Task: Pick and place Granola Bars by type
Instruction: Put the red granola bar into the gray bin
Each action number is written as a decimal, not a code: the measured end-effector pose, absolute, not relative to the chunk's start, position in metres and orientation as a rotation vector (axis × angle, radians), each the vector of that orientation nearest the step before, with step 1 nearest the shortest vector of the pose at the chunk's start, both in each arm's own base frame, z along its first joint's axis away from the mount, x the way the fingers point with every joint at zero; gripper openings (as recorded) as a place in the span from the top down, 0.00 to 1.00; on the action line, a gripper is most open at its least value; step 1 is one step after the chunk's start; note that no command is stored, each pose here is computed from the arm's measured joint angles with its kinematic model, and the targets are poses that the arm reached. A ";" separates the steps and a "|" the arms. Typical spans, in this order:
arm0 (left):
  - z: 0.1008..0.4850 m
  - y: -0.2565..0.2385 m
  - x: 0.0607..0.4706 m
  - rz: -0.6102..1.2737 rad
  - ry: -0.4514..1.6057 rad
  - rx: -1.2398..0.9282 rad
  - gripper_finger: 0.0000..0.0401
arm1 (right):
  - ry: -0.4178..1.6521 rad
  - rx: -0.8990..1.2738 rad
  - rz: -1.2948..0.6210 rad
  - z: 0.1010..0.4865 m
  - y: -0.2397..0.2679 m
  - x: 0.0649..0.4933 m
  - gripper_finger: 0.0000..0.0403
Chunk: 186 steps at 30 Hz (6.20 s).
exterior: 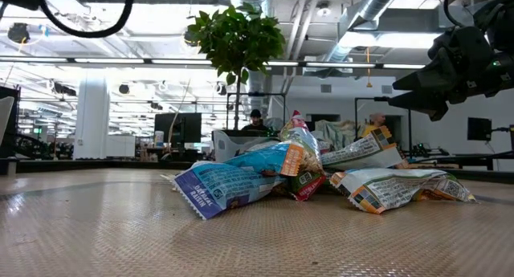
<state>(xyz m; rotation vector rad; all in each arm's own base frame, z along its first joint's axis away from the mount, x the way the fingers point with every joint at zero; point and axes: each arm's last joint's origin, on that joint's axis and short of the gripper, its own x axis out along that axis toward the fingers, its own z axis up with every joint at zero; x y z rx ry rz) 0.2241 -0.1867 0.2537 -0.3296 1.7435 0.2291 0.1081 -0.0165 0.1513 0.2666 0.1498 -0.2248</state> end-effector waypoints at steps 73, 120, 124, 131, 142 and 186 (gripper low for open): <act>0.202 -0.097 0.378 -0.256 0.806 0.630 0.56 | 0.150 0.267 -0.226 0.151 -0.017 0.108 0.41; 0.179 -0.075 0.398 0.237 0.794 -0.589 0.56 | 0.146 0.267 -0.223 0.152 -0.016 0.108 0.41; 0.173 -0.077 0.401 0.222 0.793 -0.596 0.56 | 0.154 0.266 -0.232 0.151 -0.017 0.108 0.41; 0.172 -0.076 0.401 0.237 0.782 -0.519 0.56 | 0.160 0.266 -0.233 0.150 -0.017 0.108 0.41; 0.167 -0.079 0.404 0.217 0.765 -0.475 0.74 | 0.160 0.267 -0.232 0.150 -0.017 0.108 0.41; 0.201 -0.171 0.360 -0.830 1.346 -0.825 0.94 | 0.157 0.266 -0.230 0.151 -0.017 0.108 0.41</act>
